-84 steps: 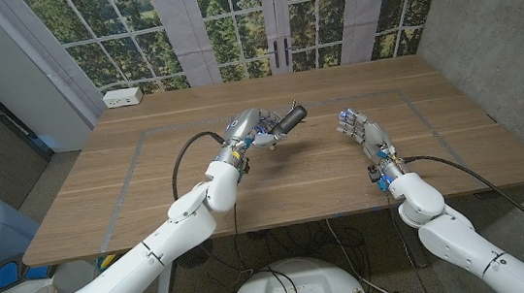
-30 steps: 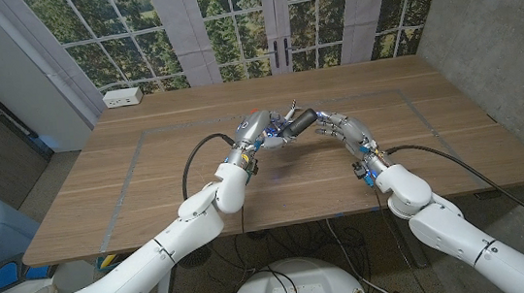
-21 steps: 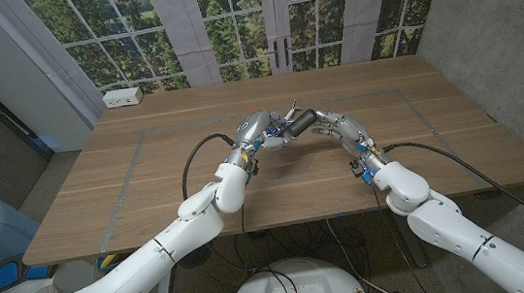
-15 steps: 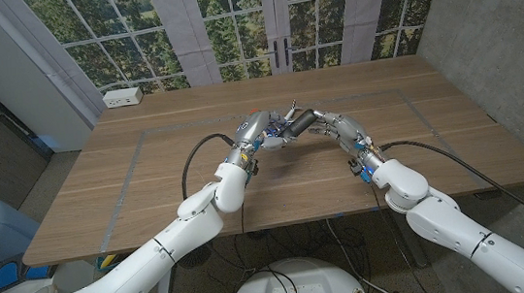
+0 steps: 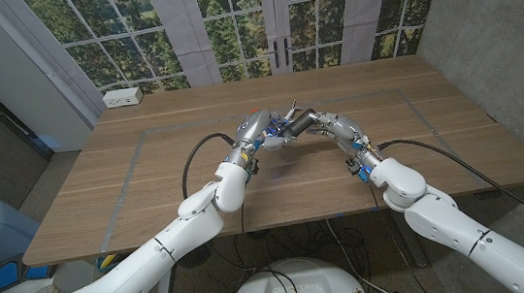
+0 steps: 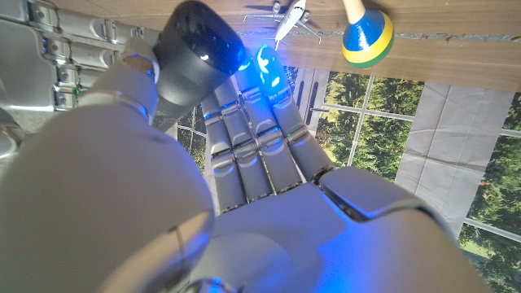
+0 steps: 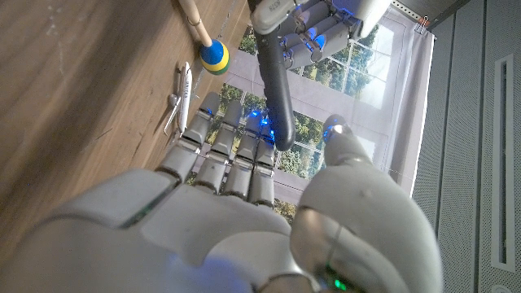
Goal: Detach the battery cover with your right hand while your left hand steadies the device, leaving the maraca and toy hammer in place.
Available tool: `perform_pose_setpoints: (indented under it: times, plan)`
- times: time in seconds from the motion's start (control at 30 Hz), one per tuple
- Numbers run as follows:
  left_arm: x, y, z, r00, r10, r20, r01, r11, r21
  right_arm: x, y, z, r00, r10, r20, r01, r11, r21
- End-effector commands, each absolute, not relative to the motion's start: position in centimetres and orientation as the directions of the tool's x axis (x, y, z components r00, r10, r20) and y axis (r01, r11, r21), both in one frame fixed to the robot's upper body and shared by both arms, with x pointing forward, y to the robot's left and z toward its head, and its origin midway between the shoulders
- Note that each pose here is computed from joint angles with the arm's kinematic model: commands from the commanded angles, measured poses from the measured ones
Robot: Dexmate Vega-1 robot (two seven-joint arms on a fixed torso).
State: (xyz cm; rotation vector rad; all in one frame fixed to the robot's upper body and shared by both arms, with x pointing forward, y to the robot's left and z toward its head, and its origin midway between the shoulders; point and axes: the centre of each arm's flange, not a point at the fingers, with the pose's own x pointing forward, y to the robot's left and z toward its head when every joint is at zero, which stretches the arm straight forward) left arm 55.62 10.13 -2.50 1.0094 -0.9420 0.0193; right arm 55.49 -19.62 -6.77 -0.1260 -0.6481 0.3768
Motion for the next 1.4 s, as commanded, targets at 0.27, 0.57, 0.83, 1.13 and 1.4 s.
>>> perform_pose_setpoints:
  times: [0.27, 0.57, 0.83, 1.13, 1.4]
  plan:
    - [55.6, 9.5, -2.7, 0.620, -0.399, 0.676, -0.431, 0.547, 0.718, 55.0, -18.8, -6.7, 0.733, 0.326, 0.597, -0.228, 0.945, -0.236]
    - [55.5, 9.2, -2.7, 0.615, -0.397, 0.681, -0.442, 0.542, 0.715, 54.9, -18.5, -6.7, 0.740, 0.295, 0.604, -0.191, 0.954, -0.232]
    - [55.4, 9.1, -2.7, 0.610, -0.397, 0.686, -0.445, 0.544, 0.711, 54.5, -18.0, -6.9, 0.746, 0.237, 0.622, -0.098, 0.964, -0.249]
    - [55.2, 9.0, -2.8, 0.609, -0.396, 0.687, -0.445, 0.547, 0.709, 54.2, -17.8, -7.1, 0.742, 0.202, 0.639, -0.044, 0.966, -0.254]
    - [55.1, 9.1, -2.8, 0.607, -0.396, 0.689, -0.446, 0.548, 0.708, 54.1, -17.9, -7.6, 0.725, 0.140, 0.675, -0.023, 0.984, -0.179]
